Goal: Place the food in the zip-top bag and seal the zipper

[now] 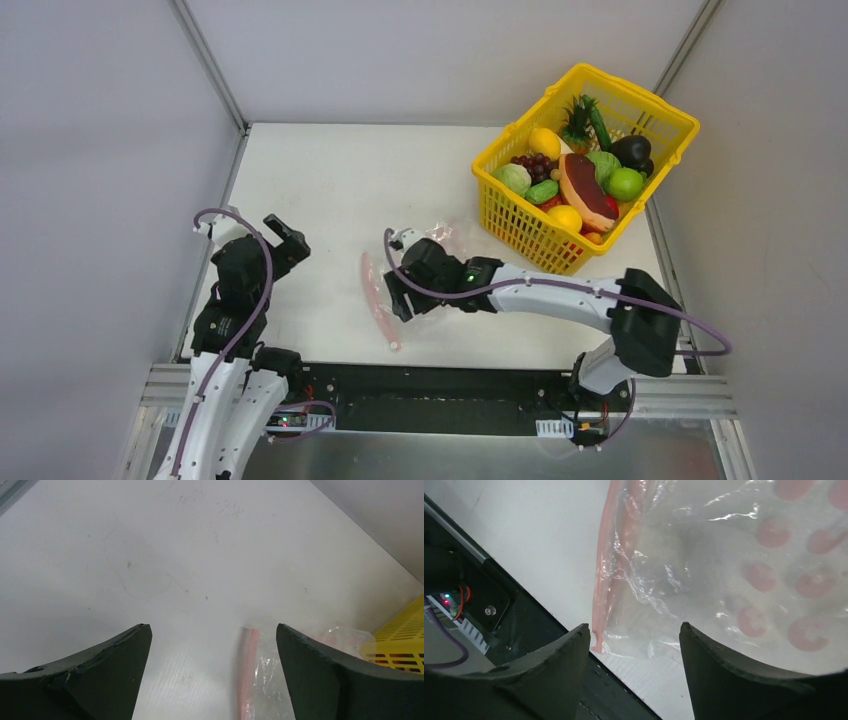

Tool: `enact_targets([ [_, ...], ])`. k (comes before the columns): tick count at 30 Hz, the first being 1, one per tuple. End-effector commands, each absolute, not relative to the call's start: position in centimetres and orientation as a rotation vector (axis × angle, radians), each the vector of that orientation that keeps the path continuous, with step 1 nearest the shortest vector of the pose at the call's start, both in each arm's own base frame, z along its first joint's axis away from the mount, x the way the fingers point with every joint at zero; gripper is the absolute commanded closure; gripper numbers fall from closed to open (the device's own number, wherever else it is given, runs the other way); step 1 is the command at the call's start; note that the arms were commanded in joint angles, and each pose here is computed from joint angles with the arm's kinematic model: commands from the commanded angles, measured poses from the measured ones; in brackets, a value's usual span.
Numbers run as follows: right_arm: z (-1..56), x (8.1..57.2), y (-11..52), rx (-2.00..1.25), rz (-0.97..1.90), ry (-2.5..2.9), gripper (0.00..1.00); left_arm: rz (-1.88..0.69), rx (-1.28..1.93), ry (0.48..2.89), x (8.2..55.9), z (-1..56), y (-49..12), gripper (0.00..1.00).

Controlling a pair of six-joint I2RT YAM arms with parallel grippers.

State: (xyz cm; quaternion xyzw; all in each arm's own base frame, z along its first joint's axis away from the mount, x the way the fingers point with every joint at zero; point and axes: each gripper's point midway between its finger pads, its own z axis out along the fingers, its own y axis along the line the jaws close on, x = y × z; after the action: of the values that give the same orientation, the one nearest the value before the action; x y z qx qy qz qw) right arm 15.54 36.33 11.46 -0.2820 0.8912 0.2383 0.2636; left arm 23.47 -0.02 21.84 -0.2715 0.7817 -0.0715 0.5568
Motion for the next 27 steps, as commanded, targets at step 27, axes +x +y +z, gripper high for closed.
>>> enact_targets([
  [27, 4.8, 19.6, 45.1, -0.495, 0.225, 2.231, 0.66, 0.11, -0.969, 1.587, 15.7, 22.0, 7.5, 0.0],
])
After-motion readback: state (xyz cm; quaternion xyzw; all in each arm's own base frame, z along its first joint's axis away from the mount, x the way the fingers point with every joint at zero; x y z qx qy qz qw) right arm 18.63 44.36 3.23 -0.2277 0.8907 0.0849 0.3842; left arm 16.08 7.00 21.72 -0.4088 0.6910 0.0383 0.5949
